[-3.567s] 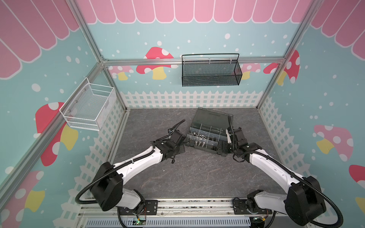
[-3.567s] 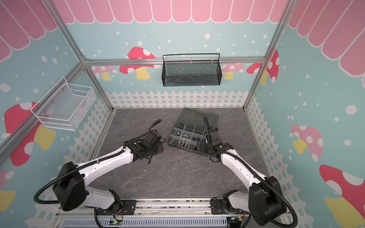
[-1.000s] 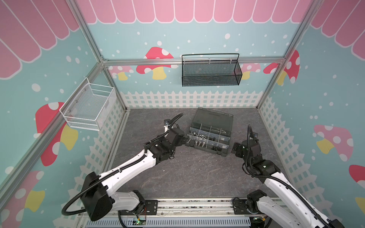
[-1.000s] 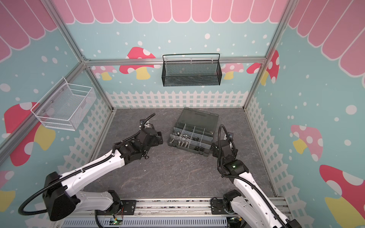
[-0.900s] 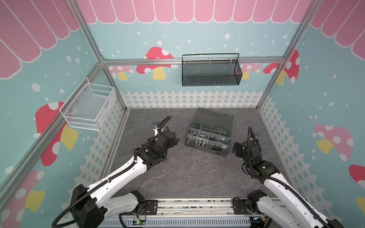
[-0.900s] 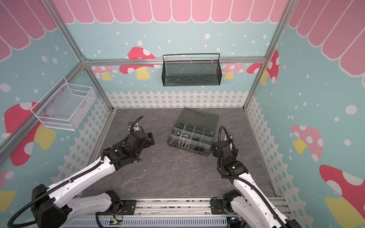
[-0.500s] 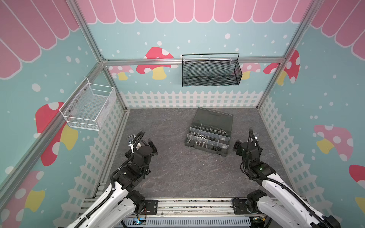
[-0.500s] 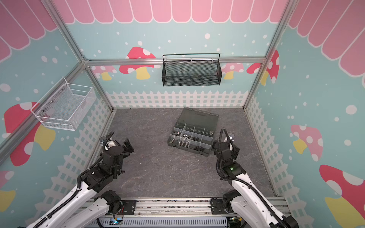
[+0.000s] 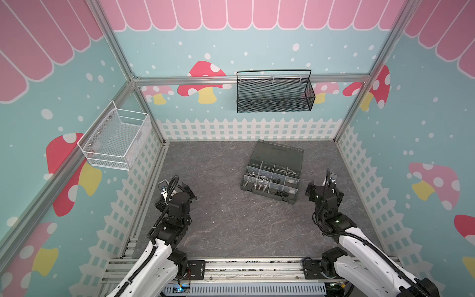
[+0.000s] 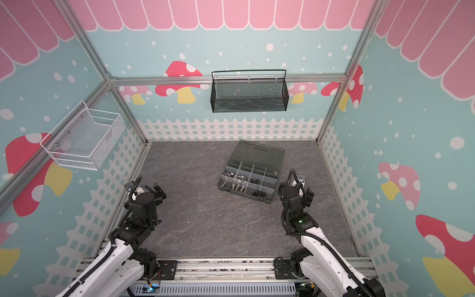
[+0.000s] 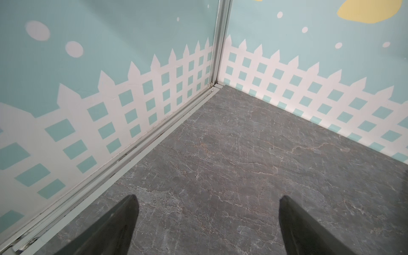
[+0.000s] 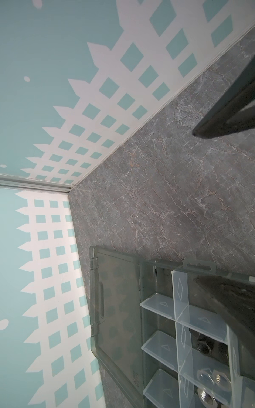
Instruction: Sort the screws and nuts into containers
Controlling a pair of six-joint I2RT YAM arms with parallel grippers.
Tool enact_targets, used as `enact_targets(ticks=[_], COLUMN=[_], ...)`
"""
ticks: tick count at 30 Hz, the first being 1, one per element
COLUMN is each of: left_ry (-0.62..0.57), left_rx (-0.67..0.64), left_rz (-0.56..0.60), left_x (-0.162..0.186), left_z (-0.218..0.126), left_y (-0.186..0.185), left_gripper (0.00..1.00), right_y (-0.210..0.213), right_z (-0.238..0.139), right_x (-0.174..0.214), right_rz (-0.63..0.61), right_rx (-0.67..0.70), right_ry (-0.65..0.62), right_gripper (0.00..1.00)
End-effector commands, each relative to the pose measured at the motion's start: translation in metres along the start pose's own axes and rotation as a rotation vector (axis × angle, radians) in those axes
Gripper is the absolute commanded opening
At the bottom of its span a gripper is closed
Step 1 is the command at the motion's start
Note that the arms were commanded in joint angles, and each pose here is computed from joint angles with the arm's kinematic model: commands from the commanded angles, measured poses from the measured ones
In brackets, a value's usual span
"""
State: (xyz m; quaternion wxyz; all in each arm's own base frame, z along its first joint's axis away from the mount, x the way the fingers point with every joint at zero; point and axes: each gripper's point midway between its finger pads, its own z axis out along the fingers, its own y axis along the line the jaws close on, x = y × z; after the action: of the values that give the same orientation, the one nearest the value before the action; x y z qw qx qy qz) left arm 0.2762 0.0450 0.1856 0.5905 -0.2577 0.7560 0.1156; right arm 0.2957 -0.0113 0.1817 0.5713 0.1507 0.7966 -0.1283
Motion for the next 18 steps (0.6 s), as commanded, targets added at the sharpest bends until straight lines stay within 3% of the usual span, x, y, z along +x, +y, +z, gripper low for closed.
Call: enact_targets(ticks=[1,11,18], left_ry=[-0.092,-0.134,-0.088], left_rx=[0.116,0.233,0.292], left_rz=[0.007,0.063,0.059], left_x=[-0.014,-0.003,0.021], left_z=[0.010,0.047,0.072], left_y=[-0.022,-0.043,-0.048], left_gripper=[0.99,0.99,0.99], right_y=[-0.010,-0.031,-0.049], right_z=[0.000,0.023,0.038], right_x=[-0.016,-0.019,-0.009], right_rz=[0.011,0.030,0.044], right_rx=[0.027,0.047,0.070], right_ry=[-0.096,-0.177,-0.194], right_gripper=[0.98,0.98,0.98])
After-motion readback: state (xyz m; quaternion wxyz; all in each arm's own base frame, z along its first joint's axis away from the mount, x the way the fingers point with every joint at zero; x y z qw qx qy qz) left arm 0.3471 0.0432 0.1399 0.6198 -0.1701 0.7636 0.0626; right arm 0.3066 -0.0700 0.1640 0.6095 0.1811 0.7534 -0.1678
